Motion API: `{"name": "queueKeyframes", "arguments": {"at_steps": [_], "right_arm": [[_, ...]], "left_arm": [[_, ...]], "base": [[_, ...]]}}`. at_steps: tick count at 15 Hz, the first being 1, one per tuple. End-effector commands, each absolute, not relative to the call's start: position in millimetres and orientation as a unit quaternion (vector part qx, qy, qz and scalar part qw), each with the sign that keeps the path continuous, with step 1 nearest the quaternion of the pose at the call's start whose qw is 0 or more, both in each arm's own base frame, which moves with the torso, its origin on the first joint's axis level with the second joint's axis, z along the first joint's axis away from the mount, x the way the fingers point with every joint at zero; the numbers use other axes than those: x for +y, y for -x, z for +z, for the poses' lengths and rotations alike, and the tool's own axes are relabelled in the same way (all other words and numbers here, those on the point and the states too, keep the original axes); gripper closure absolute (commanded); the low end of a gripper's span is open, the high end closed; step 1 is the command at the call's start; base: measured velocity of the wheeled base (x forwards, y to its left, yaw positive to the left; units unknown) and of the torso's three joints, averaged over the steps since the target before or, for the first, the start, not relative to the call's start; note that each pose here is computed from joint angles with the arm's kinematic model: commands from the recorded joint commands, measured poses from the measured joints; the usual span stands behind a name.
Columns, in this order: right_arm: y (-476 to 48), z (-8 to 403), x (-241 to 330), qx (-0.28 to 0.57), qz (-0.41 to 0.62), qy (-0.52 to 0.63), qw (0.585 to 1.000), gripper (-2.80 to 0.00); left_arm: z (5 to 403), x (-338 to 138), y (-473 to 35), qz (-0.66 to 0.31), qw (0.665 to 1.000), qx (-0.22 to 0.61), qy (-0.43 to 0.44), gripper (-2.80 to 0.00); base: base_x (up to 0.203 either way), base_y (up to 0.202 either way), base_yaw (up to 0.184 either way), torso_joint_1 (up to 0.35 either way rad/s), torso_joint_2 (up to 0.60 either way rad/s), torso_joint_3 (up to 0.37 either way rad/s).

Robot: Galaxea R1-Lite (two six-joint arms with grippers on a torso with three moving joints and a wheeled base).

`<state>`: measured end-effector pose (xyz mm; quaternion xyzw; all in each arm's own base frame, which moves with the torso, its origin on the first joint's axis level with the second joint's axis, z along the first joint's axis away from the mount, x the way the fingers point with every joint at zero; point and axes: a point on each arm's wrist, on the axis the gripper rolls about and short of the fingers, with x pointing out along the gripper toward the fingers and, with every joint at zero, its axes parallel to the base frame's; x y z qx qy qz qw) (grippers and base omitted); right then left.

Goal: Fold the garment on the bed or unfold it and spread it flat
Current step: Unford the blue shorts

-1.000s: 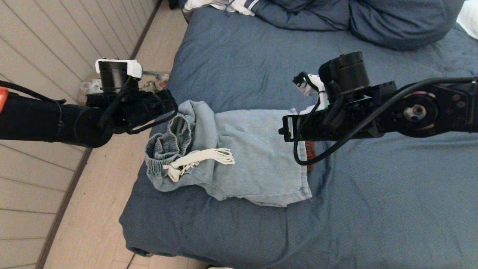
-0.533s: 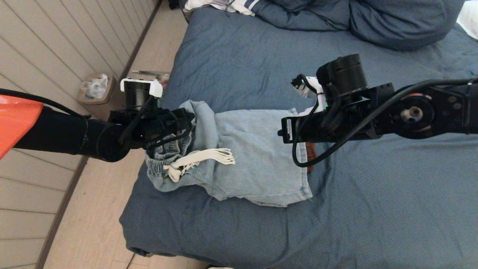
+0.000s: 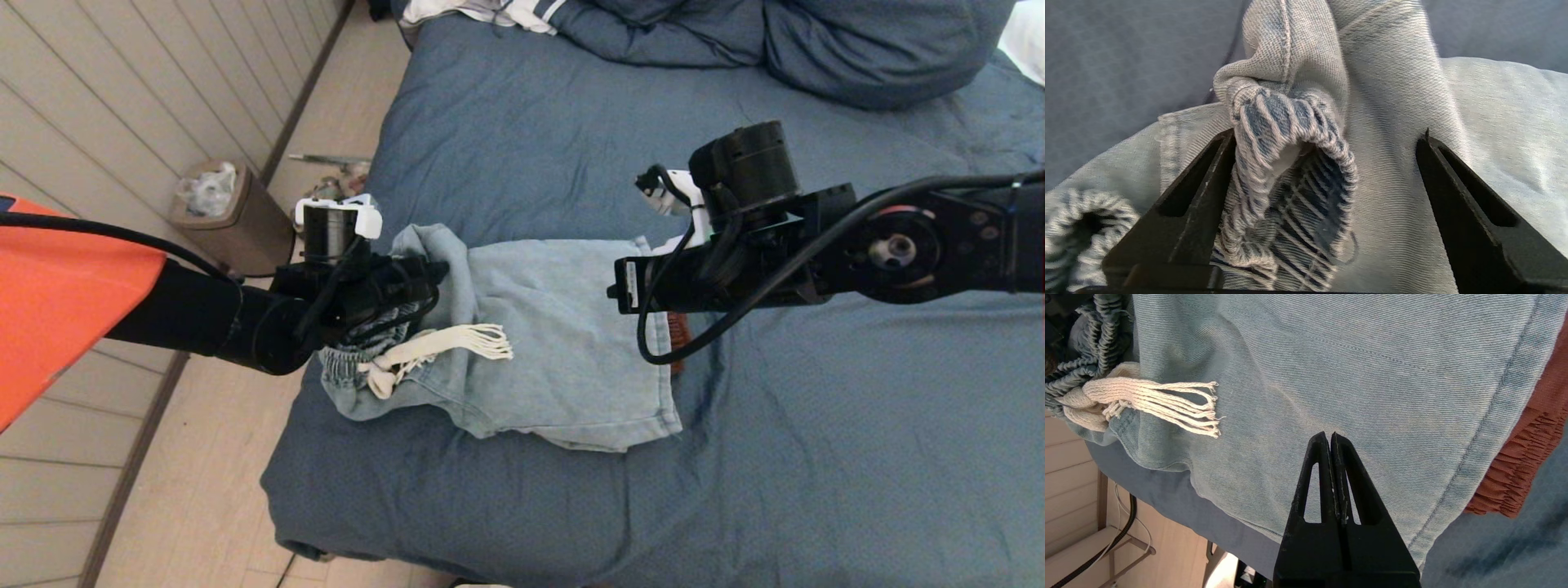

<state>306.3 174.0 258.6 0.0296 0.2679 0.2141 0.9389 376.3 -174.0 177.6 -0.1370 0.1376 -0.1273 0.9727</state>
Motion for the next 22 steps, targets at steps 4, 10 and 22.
{"name": "queueKeyframes", "arguments": {"at_steps": [4,10,22], "right_arm": [[-306,258,174,0.269,0.213,-0.030,0.939,0.00],[-304,259,173,0.268,0.214,-0.030,0.939,0.00],[-304,263,173,0.257,0.215,-0.034,0.942,0.00]], "left_arm": [[176,-165,-382,-0.115,0.974,0.135,0.140,-2.80],[185,-164,-378,-0.117,0.975,0.126,0.143,-2.80],[227,-166,-357,-0.129,0.977,0.078,0.151,0.00]], "base": [[0.000,0.000,0.000,0.000,0.00,0.000],[0.000,0.000,0.000,0.000,0.00,0.000],[0.000,0.000,0.000,0.000,0.00,0.000]]}}
